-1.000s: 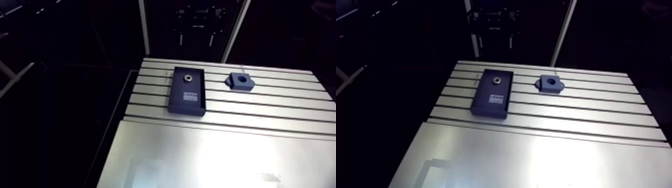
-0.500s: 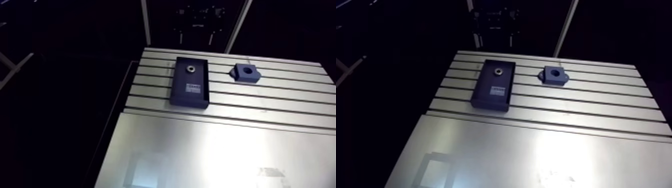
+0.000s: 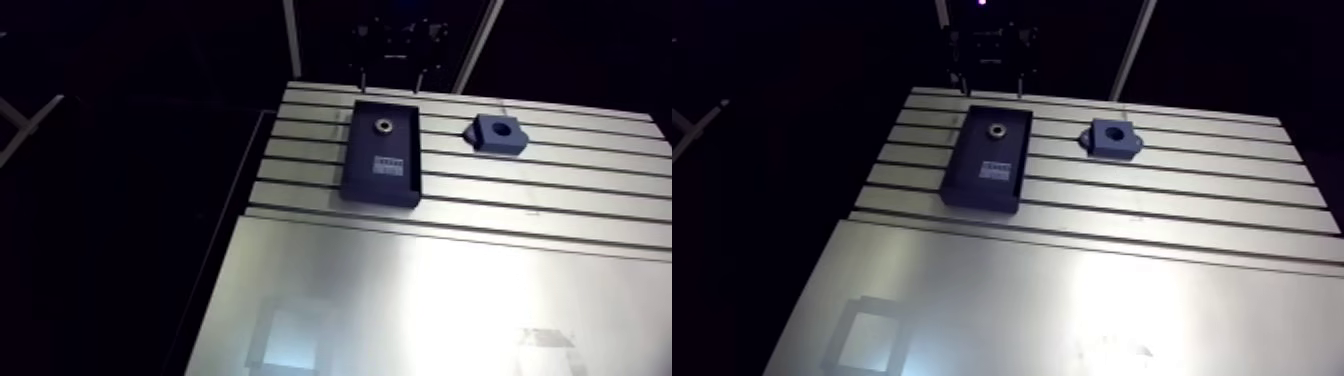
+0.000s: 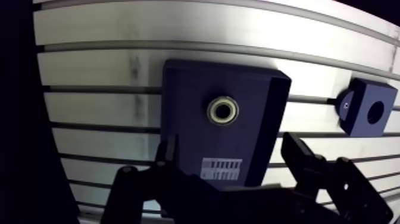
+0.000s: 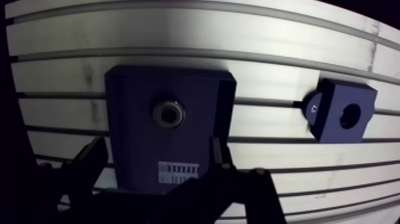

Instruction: Pick up the bearing and press it into the housing until flush.

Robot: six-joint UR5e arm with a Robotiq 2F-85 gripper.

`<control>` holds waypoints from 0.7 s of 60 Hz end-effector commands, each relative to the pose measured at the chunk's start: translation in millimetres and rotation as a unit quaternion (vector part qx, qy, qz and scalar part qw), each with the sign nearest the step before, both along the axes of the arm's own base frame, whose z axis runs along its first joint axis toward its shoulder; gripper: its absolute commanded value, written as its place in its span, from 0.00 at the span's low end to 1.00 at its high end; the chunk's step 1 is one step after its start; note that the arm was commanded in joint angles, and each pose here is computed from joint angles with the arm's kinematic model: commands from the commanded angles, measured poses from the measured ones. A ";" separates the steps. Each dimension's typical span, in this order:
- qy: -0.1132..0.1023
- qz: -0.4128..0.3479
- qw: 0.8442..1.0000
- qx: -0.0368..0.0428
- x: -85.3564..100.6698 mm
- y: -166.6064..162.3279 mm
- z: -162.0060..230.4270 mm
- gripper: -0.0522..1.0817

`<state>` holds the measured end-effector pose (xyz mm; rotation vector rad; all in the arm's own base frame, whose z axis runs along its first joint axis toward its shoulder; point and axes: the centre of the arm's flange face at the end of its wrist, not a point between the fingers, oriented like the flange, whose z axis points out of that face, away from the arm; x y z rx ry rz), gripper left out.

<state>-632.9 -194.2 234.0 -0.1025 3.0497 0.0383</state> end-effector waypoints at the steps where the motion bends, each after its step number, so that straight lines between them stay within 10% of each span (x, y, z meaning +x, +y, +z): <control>1: -0.005 0.000 1.000 0.000 -0.6 -0.1 -10.4 0.21; 42: -0.017 0.000 1.000 0.001 -1.4 2.8 -34.8 0.37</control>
